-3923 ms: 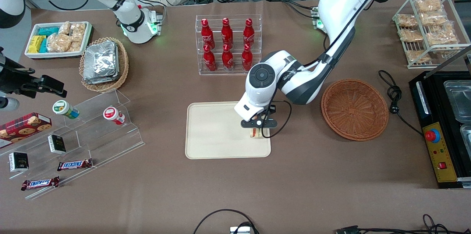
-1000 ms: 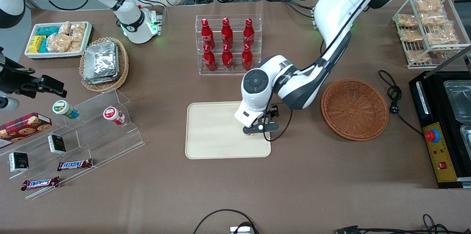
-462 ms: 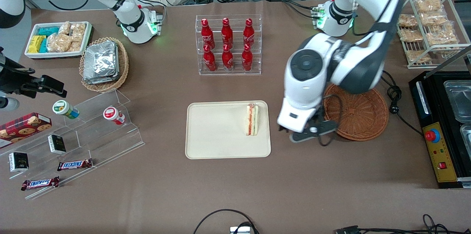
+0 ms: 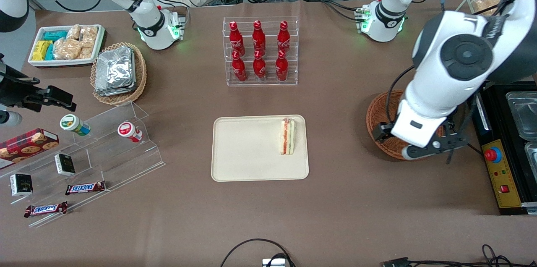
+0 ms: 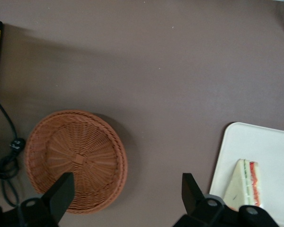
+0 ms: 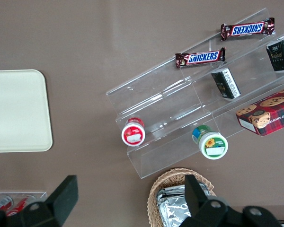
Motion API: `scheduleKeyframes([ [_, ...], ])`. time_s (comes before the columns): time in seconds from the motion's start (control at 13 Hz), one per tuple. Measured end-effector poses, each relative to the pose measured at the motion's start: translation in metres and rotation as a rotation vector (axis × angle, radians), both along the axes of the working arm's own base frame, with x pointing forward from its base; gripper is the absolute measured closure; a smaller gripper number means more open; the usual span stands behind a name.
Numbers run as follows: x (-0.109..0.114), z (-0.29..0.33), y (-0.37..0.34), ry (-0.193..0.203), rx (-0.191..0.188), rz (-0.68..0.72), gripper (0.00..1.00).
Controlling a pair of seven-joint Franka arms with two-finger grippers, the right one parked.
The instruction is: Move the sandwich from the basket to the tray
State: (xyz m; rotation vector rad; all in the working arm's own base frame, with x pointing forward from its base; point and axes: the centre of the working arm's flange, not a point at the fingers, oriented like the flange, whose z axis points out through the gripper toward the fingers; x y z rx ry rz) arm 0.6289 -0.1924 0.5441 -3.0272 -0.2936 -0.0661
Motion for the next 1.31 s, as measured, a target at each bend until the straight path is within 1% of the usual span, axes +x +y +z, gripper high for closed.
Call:
scheduleKeyframes([
  [0.15, 0.0, 0.007, 0.019, 0.015, -0.005, -0.025, 0.0],
  [0.38, -0.004, 0.029, 0.052, 0.022, -0.014, -0.105, 0.0],
  [0.54, -0.01, 0.049, 0.084, 0.022, -0.043, -0.138, 0.0],
  [0.62, -0.014, 0.057, 0.1, 0.021, -0.048, -0.159, 0.0],
  [0.85, -0.033, 0.075, 0.132, 0.015, -0.045, -0.205, 0.0],
  [1.15, -0.064, 0.1, 0.156, -0.003, -0.044, -0.26, 0.0],
  [1.31, -0.081, 0.111, 0.159, 0.003, -0.04, -0.267, 0.0],
])
